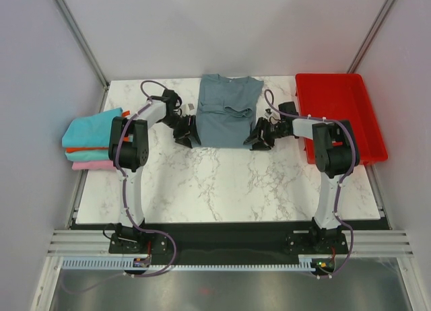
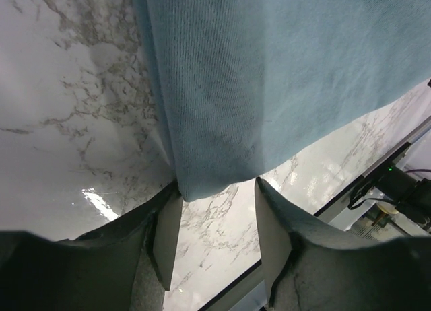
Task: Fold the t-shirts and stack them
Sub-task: Fold the tshirt
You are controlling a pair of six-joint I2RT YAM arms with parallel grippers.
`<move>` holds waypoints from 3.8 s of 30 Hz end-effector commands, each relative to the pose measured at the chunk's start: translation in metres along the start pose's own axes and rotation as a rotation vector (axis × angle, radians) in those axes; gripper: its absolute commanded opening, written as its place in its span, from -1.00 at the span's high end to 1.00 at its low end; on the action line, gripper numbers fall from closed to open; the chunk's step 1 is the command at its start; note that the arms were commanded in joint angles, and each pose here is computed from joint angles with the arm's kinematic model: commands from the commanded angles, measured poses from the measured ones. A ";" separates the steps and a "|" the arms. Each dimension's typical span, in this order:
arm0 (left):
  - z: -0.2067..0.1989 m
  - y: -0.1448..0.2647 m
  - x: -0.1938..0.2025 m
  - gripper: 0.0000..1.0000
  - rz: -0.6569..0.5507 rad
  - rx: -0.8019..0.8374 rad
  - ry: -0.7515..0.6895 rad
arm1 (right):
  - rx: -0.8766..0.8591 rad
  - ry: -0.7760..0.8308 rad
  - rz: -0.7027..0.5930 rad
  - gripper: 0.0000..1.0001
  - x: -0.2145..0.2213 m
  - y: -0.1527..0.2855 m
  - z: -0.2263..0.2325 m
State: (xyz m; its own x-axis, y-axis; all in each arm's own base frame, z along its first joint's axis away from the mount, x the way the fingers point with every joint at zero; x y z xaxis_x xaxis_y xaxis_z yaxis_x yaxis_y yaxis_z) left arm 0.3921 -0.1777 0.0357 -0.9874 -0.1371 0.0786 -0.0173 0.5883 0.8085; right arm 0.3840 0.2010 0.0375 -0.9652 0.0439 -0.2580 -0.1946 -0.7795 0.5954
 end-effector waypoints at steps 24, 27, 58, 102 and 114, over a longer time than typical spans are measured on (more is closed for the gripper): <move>-0.024 0.033 0.035 0.96 -0.001 0.038 -0.070 | 0.031 0.083 -0.136 1.00 -0.010 0.052 0.006; -0.038 0.052 0.052 0.96 -0.027 0.041 -0.123 | -0.001 0.089 -0.143 1.00 0.000 0.066 0.027; -0.053 0.087 0.134 0.96 -0.074 0.011 -0.277 | -0.022 0.146 -0.202 1.00 0.072 0.110 0.078; -0.107 0.060 -0.172 0.73 -0.631 -0.177 -0.534 | 0.143 0.314 -0.360 1.00 -0.154 0.042 0.000; -0.132 0.113 -0.172 -0.93 -0.767 -0.208 -0.545 | 0.222 0.411 -0.500 -0.22 -0.192 0.091 0.030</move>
State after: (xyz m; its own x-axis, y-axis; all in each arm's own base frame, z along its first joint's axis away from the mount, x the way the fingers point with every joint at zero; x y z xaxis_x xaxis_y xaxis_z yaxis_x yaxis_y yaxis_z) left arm 0.5721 -0.1985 0.1215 -0.7668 0.0173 -0.6416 -0.5997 0.3370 0.7258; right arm 0.5319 0.1492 0.0956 -0.7434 0.0940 -0.6623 -0.5732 -0.5999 0.5582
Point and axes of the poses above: each gripper's point midway between its finger pads, its own y axis back along the fingers, its own z axis along the line the jaws close on, x = y × z, the point moved 1 cm from there along y, back along the fingers, and after that the axes turned 15 degrees about y, right-handed, at the moved point
